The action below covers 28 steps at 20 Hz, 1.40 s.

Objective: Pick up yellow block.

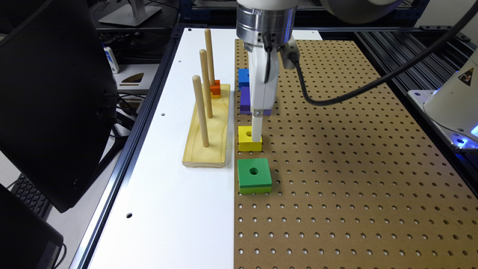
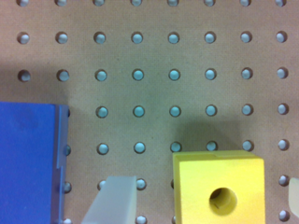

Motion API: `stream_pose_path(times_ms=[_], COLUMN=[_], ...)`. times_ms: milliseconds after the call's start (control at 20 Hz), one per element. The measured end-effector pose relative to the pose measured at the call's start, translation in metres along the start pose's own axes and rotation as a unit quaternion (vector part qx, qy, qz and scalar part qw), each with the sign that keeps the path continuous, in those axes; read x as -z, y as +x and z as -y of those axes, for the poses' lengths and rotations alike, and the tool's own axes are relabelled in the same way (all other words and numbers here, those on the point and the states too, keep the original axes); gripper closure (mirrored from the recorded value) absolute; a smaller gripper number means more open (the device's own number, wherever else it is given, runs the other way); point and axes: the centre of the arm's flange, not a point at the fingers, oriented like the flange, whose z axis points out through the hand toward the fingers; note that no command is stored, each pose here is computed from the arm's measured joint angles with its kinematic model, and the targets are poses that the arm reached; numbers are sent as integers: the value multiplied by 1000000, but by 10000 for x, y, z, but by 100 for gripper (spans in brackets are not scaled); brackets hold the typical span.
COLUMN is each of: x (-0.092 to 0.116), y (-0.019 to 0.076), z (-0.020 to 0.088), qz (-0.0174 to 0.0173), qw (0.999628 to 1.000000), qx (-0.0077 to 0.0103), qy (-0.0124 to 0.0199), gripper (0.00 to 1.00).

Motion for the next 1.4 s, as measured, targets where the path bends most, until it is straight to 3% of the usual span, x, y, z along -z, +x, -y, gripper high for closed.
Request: stream_pose_path(times_ms=[550, 900, 1150, 1400], x=[3, 39, -45, -178], y=[4, 11, -2, 3], z=[5, 57, 58, 63], qz=[-1127, -3846, -1221, -1200], qw=[999999, 999974, 999985, 999968], qx=[1238, 3300, 3982, 3379], qy=[438, 5097, 3671, 7140], gripper=[0, 0, 0, 0])
